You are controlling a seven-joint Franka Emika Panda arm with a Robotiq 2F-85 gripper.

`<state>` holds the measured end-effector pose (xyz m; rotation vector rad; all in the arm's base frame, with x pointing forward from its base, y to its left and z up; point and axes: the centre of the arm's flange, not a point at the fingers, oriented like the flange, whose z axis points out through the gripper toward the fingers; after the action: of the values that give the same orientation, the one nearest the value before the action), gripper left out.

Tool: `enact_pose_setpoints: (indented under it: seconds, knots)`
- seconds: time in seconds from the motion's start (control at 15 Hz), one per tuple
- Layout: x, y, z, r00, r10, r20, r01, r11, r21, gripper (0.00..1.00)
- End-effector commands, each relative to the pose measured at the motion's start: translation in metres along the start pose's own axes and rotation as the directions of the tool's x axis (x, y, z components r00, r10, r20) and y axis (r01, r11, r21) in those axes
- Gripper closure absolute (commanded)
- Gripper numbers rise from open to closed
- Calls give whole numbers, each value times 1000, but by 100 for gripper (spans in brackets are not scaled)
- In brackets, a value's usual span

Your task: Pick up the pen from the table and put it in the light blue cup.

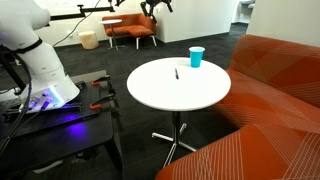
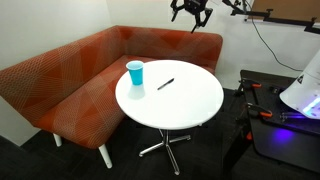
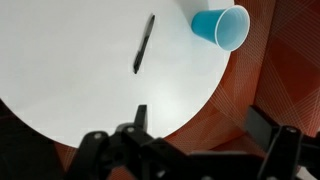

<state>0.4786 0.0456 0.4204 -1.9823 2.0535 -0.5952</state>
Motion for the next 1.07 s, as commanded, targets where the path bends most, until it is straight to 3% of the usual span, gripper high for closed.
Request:
enact_pose_setpoints:
  seconds: [0.0, 0.2, 0.53, 1.0]
  knots:
    - [0, -1, -1, 1000, 0, 1, 0, 1000, 2, 0]
    - [-4, -7, 9, 1000, 10, 18, -10, 1000, -12, 0]
    - [-8, -10, 52, 997, 68, 41, -62, 989, -137, 0]
    - [-15, -15, 105, 981, 189, 55, -172, 960, -221, 0]
